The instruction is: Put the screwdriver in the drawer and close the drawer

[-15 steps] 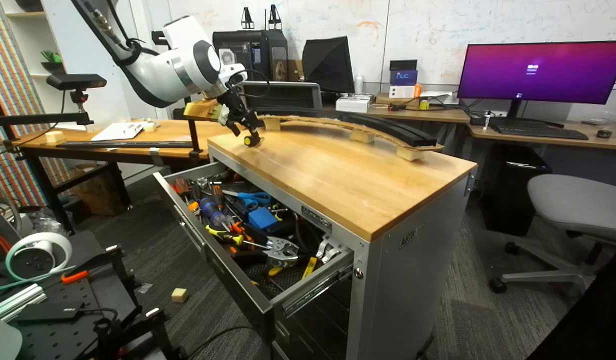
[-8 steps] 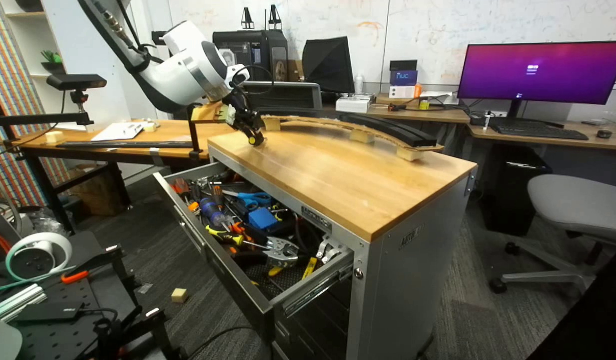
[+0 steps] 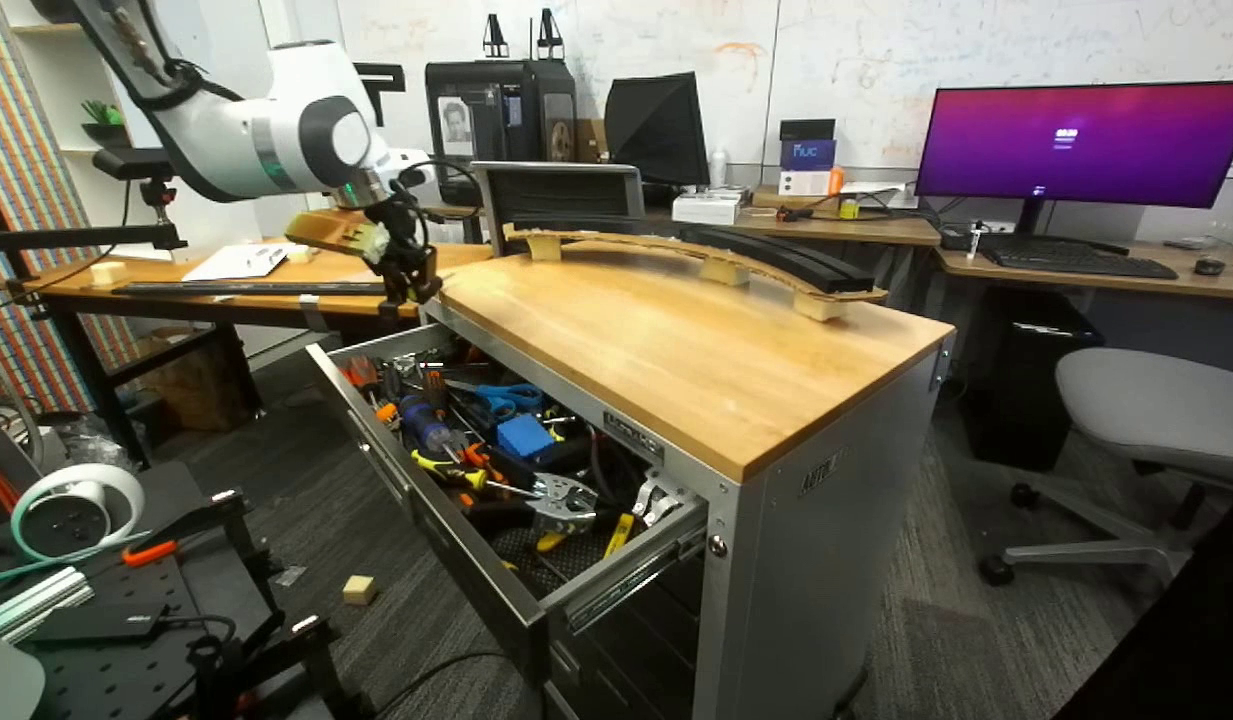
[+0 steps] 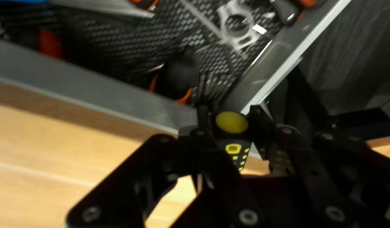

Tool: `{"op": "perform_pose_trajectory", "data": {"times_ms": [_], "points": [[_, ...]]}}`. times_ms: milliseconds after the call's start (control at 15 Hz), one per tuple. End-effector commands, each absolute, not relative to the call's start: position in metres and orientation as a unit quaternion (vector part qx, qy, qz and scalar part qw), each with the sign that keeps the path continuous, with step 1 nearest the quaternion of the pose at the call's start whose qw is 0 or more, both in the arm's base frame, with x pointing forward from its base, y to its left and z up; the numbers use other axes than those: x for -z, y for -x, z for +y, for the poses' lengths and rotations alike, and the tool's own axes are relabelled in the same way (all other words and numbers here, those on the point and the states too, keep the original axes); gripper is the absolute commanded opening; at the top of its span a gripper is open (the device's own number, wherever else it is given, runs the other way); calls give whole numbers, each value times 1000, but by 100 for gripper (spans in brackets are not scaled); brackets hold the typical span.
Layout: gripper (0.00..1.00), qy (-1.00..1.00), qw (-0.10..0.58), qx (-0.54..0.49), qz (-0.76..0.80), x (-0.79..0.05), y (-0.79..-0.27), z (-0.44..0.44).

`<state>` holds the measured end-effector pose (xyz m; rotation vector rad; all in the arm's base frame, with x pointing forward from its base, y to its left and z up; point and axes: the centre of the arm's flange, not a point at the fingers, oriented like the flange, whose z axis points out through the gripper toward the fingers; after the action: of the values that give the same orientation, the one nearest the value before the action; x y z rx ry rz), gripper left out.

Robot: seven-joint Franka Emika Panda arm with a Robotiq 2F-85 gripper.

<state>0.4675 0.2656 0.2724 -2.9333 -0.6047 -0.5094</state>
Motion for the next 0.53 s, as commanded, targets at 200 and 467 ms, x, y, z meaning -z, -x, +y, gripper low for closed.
{"op": "perform_pose_trajectory", "data": {"times_ms": [200, 467], "points": [[12, 965, 62, 94, -237, -337, -428, 263], [12, 961, 10, 152, -233, -362, -446, 231]]}}
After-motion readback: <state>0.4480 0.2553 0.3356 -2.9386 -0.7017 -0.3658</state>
